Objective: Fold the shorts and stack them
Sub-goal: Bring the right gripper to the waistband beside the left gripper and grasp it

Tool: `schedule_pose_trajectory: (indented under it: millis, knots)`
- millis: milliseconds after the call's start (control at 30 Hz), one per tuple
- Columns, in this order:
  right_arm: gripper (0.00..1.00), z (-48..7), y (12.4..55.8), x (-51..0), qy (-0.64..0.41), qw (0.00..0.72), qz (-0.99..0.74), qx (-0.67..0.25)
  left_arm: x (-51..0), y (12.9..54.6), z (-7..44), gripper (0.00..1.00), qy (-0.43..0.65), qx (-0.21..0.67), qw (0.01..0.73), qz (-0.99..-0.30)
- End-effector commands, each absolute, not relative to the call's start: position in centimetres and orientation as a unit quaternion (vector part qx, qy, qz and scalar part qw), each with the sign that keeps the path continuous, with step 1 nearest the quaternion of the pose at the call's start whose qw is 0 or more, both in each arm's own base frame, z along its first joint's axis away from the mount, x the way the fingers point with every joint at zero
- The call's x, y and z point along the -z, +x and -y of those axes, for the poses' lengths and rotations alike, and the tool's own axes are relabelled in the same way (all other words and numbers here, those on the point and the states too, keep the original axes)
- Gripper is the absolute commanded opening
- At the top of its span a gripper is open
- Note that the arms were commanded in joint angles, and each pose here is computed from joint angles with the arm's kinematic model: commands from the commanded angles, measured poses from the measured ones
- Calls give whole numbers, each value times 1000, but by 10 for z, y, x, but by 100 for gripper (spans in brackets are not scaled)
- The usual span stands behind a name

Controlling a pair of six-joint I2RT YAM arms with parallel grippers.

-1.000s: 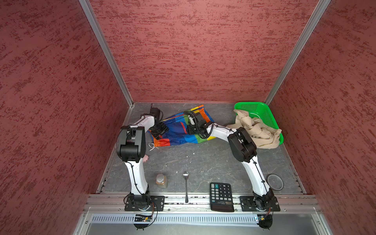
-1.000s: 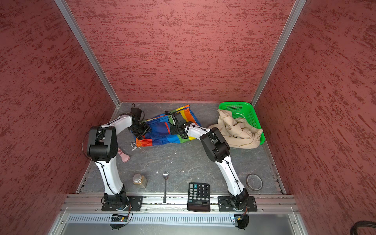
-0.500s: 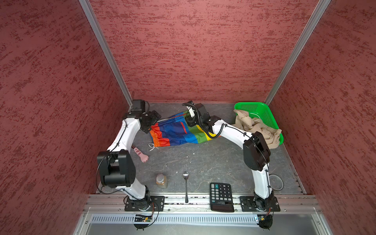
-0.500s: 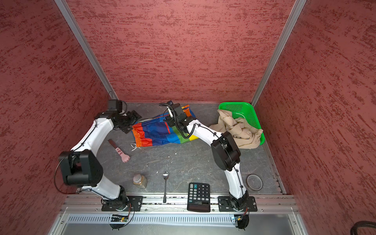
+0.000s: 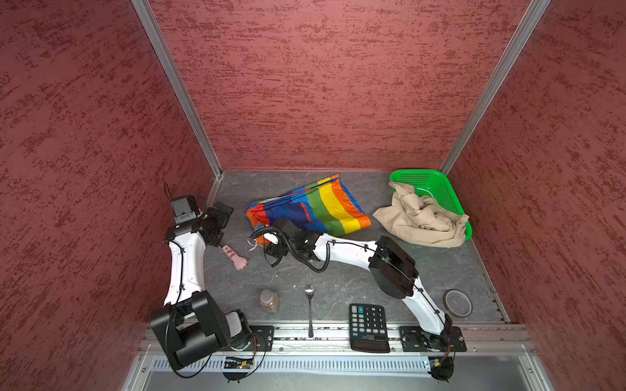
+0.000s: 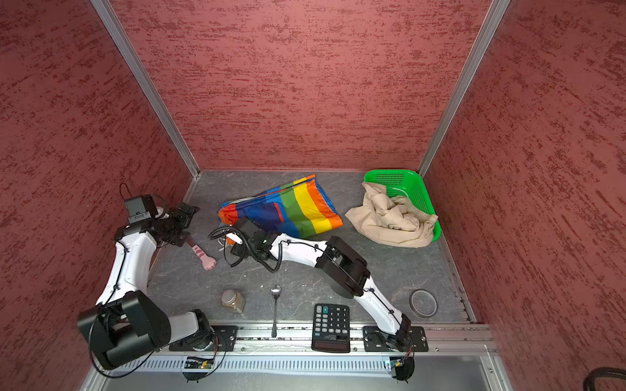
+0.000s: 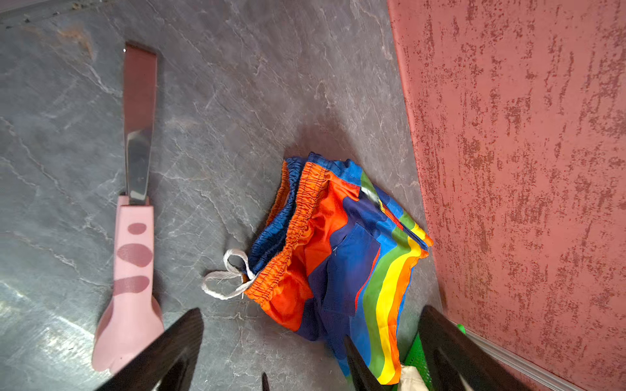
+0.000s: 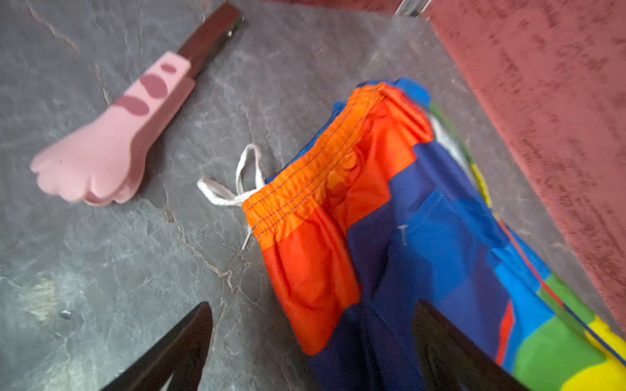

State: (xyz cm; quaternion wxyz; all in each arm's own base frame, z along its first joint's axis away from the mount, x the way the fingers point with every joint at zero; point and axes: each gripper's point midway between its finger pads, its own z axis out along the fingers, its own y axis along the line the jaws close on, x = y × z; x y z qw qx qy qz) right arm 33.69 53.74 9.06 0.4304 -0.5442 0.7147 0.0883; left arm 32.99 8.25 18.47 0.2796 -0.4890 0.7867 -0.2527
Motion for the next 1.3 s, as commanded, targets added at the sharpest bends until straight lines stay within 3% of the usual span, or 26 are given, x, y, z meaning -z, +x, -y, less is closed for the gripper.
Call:
schedule_pose_trajectory:
  millis: [0, 233, 367, 433, 567, 667, 767, 1267]
  knots:
    - [93, -556, 337, -98, -562, 441, -693, -98, -188, 335, -82, 100, -468, 269, 292, -790]
    - [93, -563, 346, -61, -554, 421, -711, -101, -168, 337, -74, 100, -465, 269, 267, -800]
    - [84, -561, 361, -53, -521, 409, -739, -123, -151, 339, -55, 100, -449, 246, 244, -824]
    - [71, -560, 366, -50, -509, 399, -750, -140, -139, 340, -45, 100, -444, 243, 226, -832]
    - [30, -558, 372, -43, -484, 375, -771, -177, -112, 347, -28, 100, -442, 238, 190, -844]
    - [11, -555, 372, -39, -475, 358, -779, -197, -99, 356, -18, 99, -435, 237, 176, -851]
    - [3, -554, 369, -44, -461, 347, -781, -237, -92, 368, -8, 100, -429, 247, 174, -851]
    - [0, -527, 381, -135, -285, 324, -747, -506, -51, 392, 34, 100, -415, 241, 137, -866]
